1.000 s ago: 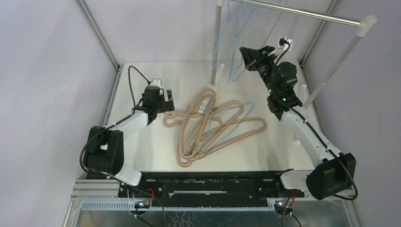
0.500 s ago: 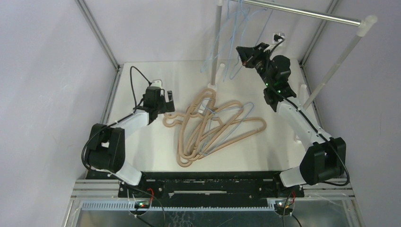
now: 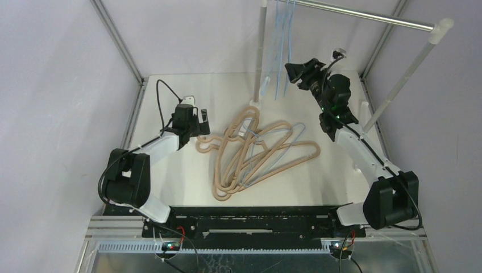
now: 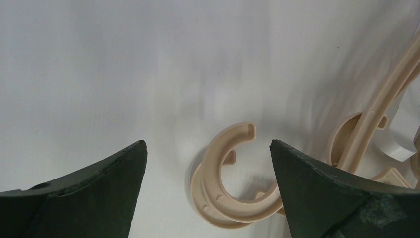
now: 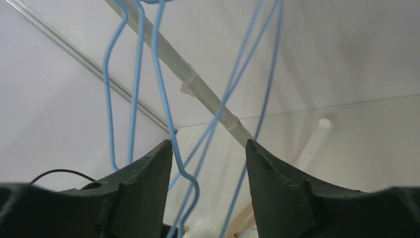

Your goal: Organize the hangers

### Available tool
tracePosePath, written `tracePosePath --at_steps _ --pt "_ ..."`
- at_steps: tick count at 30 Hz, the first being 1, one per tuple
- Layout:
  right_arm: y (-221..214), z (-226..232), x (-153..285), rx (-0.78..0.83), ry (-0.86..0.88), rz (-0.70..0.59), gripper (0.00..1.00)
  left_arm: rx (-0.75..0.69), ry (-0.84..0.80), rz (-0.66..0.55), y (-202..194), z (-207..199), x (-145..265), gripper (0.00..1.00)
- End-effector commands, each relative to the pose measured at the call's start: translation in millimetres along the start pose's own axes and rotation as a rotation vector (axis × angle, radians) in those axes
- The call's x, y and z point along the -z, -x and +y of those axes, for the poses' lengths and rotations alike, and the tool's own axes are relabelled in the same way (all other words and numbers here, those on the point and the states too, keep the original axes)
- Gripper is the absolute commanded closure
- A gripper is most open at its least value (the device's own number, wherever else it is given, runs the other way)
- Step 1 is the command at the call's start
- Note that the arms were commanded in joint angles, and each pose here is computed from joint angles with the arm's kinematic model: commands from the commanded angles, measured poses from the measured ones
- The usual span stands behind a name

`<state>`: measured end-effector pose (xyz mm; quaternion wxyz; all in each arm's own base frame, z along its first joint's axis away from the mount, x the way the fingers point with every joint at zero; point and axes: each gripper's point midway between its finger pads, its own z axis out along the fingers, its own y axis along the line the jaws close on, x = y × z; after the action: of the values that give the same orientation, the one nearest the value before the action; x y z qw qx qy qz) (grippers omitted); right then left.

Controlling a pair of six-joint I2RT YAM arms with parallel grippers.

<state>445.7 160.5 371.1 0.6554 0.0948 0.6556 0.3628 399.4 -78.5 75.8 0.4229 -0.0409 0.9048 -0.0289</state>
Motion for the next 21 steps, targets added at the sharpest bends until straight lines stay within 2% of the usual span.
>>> tracePosePath --at_steps 1,7,14,16,21 --pt "31.9 14.4 25.7 0.053 -0.006 -0.115 0.35 -0.001 -0.010 -0.075 31.8 -7.7 3.4 0.01" --pt "26.8 8.8 61.8 0.086 -0.089 -0.126 0.33 0.001 -0.013 -0.074 31.8 -8.4 3.2 0.00" --pt "14.4 -7.2 127.7 0.102 -0.166 -0.171 0.30 0.005 -0.025 -0.073 31.7 -10.9 2.7 0.00" --pt "5.3 -8.8 138.1 0.100 -0.175 -0.141 0.30 0.007 -0.029 -0.072 31.4 -11.6 2.7 0.00" --pt "-43.0 -16.9 148.3 0.172 -0.221 0.034 0.30 0.014 -0.039 -0.068 29.5 -13.8 1.8 0.00"
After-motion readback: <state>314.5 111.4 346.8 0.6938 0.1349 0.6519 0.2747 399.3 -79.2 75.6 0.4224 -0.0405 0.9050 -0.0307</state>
